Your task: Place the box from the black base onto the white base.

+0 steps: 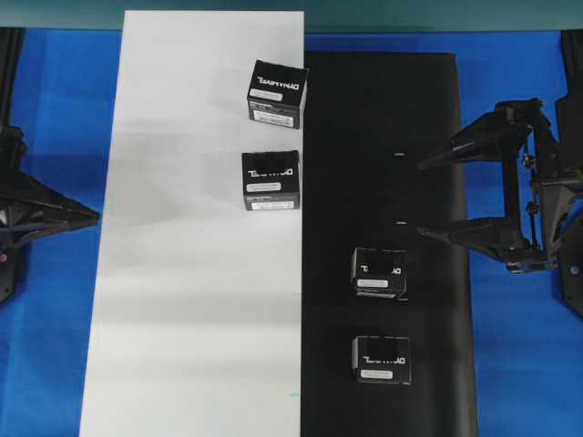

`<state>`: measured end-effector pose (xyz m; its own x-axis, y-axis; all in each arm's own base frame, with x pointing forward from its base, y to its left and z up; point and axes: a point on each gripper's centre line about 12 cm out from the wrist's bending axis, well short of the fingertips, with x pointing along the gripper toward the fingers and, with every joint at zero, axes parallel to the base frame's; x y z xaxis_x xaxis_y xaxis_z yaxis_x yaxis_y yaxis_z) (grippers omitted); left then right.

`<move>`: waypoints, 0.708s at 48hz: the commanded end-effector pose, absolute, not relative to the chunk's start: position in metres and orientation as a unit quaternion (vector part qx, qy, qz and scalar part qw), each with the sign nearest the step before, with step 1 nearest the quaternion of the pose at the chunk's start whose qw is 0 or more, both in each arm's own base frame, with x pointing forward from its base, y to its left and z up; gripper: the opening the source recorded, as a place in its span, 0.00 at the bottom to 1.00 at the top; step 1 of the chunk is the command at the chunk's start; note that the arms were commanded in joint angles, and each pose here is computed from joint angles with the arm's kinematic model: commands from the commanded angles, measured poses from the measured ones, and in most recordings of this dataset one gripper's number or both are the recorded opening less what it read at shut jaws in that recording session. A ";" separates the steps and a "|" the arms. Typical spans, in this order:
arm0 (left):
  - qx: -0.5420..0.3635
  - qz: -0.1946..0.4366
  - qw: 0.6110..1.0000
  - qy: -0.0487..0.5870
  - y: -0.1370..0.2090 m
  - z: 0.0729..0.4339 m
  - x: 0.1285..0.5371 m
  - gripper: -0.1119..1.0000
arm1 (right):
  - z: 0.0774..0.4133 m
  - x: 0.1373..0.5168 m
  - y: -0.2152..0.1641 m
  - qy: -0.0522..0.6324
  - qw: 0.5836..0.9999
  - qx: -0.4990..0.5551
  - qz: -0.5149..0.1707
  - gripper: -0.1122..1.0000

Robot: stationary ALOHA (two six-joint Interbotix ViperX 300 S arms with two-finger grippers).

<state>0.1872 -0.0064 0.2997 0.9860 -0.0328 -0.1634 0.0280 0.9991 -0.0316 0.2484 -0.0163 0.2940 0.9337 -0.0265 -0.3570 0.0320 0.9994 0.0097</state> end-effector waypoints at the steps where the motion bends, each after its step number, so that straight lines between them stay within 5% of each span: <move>1: -0.015 -0.015 0.997 0.068 -0.006 0.309 0.188 0.07 | 0.296 0.250 -0.016 0.177 0.984 0.008 -0.015 0.99; 34: -0.008 -0.017 0.999 0.029 -0.006 0.319 0.186 0.07 | 0.289 0.247 -0.016 0.171 0.985 0.012 -0.020 0.99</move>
<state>0.1854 -0.0064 0.3101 0.9959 -0.0342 -0.0843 0.0325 0.9992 -0.0213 0.2462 -0.0154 0.2876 0.9343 -0.0280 -0.3553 0.0353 0.9993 0.0139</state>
